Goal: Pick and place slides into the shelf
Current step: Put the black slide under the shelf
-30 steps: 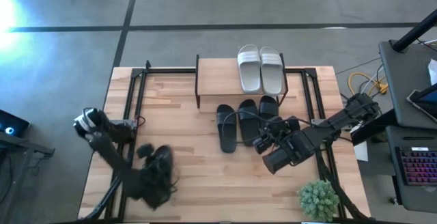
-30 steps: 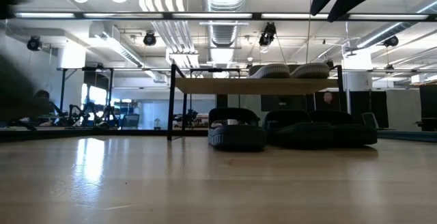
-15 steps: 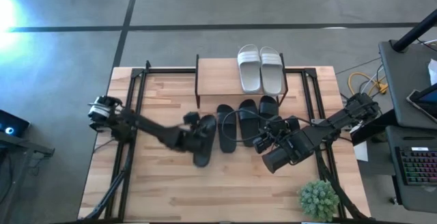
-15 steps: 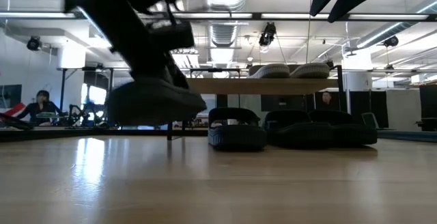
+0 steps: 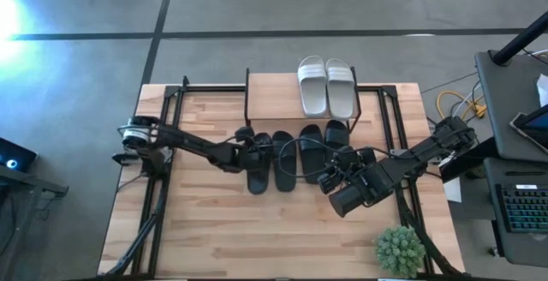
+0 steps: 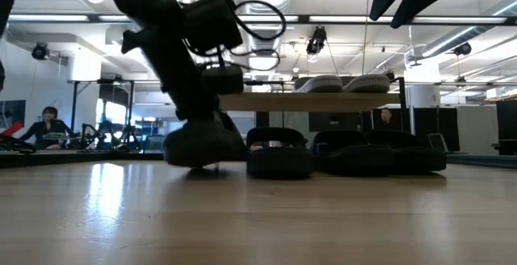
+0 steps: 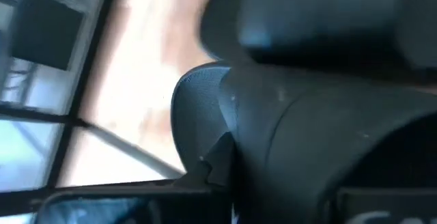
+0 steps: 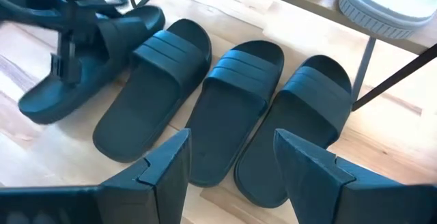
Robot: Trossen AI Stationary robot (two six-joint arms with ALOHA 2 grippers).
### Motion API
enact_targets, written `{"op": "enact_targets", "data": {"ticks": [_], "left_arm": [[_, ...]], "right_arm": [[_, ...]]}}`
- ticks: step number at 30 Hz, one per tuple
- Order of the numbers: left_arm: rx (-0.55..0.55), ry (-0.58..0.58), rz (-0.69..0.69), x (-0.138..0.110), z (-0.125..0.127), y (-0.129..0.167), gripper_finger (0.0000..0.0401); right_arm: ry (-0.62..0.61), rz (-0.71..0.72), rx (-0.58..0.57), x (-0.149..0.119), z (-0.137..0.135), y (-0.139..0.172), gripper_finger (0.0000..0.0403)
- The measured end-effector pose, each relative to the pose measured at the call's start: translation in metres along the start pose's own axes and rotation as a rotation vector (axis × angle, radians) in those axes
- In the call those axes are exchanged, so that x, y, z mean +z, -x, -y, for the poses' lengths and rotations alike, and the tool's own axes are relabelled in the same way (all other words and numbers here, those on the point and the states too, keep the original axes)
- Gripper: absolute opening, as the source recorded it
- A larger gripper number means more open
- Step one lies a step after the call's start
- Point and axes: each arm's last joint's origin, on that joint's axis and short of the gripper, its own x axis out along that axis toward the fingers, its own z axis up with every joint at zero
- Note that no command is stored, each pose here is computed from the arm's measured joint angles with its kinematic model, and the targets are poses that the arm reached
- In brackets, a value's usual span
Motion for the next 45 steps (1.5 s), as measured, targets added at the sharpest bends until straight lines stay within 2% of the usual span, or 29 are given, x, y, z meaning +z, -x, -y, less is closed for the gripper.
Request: {"op": "enact_targets", "data": {"ticks": [6, 13, 17, 21, 25, 27, 29, 31, 34, 37, 41, 43, 45], "left_arm": [[-0.036, 0.015, -0.015, 0.0, 0.01, -0.013, 0.0083], [-0.052, 0.057, 0.027, 0.015, 0.004, -0.005, 0.0178], [-0.062, 0.019, -0.019, 0.017, 0.0, 0.001, 0.0219], [-0.092, -0.011, -0.043, 0.021, -0.007, 0.017, 0.024], [-0.164, -0.005, -0.031, 0.027, -0.017, 0.042, 0.0242], [-0.243, 0.061, -0.05, 0.031, -0.026, 0.06, 0.0242], [-0.385, 0.222, -0.086, 0.033, -0.037, 0.08, 0.0242], [-0.552, 0.364, -0.137, 0.03, -0.039, 0.095, 0.0235], [-0.679, 0.391, -0.134, 0.02, -0.022, 0.115, 0.0199], [-0.74, 0.386, -0.166, 0.008, 0.0, 0.125, 0.0132], [-0.784, 0.489, -0.174, 0.001, 0.023, 0.133, 0.0027], [-0.783, 0.516, -0.145, 0.001, 0.034, 0.135, 0.001], [-0.816, 0.542, -0.089, 0.007, 0.044, 0.133, 0.0012]], "right_arm": [[0.0, 0.0, 0.0, 0.0, 0.0, 0.0, 0.0201], [0.0, 0.0, 0.0, 0.0, 0.0, 0.0, 0.0201], [0.0, 0.0, 0.0, 0.0, 0.0, 0.0, 0.0201], [0.002, 0.001, 0.0, 0.0, 0.0, 0.0, 0.0201], [0.009, 0.0, -0.001, 0.0, 0.0, 0.0, 0.0201], [0.009, 0.0, -0.001, 0.0, 0.0, 0.0, 0.0201], [0.009, -0.003, -0.001, 0.0, 0.0, 0.0, 0.0201], [0.01, -0.004, -0.001, 0.0, 0.0, 0.0, 0.0201], [0.011, -0.004, -0.003, -0.001, 0.0, -0.001, 0.0201], [0.014, 0.0, -0.005, -0.001, 0.001, -0.001, 0.0201], [0.022, 0.004, -0.01, -0.001, 0.001, -0.002, 0.0201], [0.03, 0.004, -0.013, -0.002, 0.001, -0.003, 0.0201], [0.04, 0.006, -0.019, -0.002, 0.002, -0.004, 0.0201]]}}
